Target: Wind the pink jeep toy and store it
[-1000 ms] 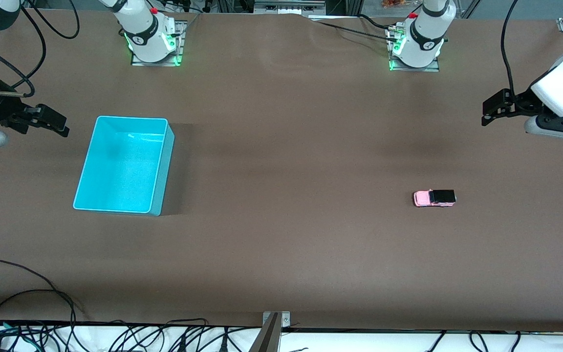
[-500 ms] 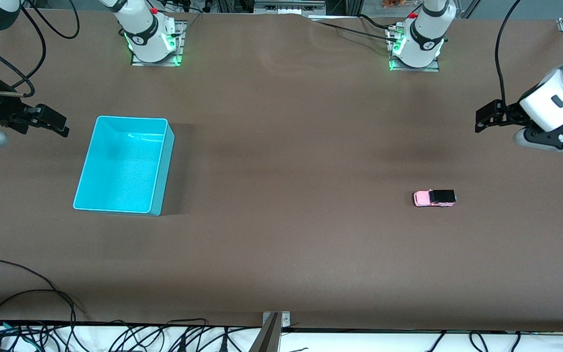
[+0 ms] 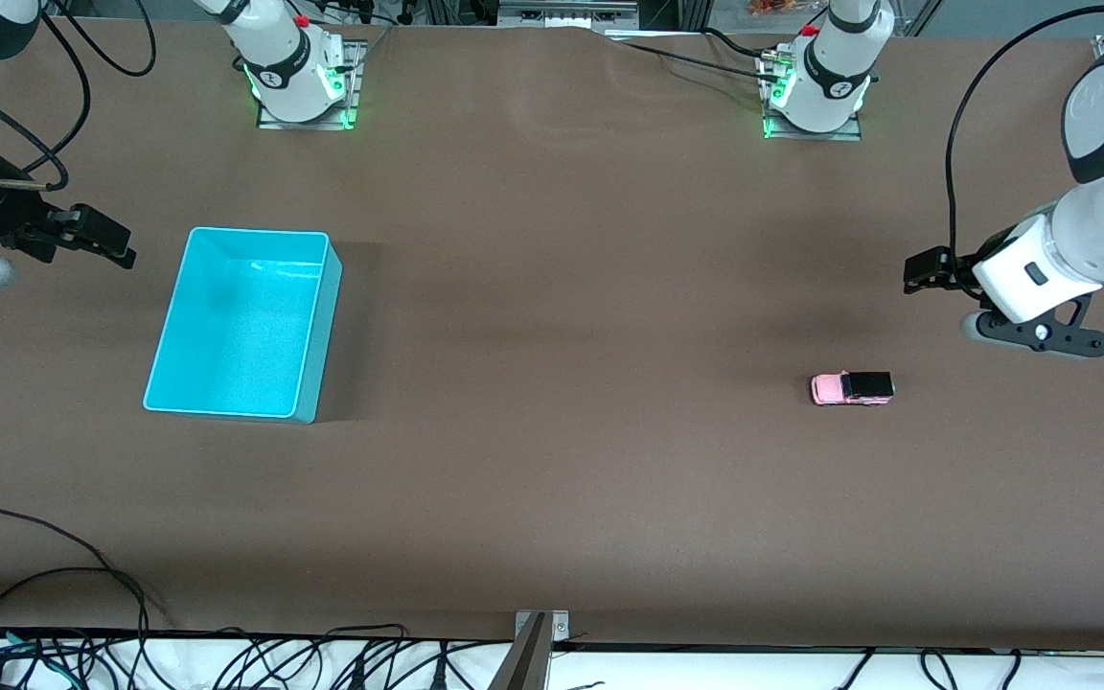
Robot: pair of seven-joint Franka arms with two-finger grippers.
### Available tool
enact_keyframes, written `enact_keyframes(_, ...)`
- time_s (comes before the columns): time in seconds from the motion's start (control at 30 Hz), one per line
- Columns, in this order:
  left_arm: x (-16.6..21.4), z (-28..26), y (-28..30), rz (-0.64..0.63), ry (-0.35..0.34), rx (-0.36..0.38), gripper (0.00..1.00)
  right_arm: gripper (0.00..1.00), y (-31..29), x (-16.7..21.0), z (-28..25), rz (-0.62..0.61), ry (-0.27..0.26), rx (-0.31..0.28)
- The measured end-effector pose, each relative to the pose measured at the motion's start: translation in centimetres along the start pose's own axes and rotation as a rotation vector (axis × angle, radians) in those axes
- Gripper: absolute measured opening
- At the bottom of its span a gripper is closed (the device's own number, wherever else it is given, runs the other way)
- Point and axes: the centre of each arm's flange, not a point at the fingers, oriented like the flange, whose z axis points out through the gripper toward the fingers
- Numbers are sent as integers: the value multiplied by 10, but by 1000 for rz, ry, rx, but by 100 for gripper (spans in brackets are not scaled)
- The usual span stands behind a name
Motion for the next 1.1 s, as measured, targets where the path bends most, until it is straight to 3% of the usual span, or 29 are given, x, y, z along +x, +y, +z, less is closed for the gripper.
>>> enact_keyframes(0.6,21,55,-15,430,-80,-37,100,100,0,0,0,0,0,0)
enact_keyframes(1.1,40,161,-51,901,45,14,100,100,0,0,0,0,0,0)
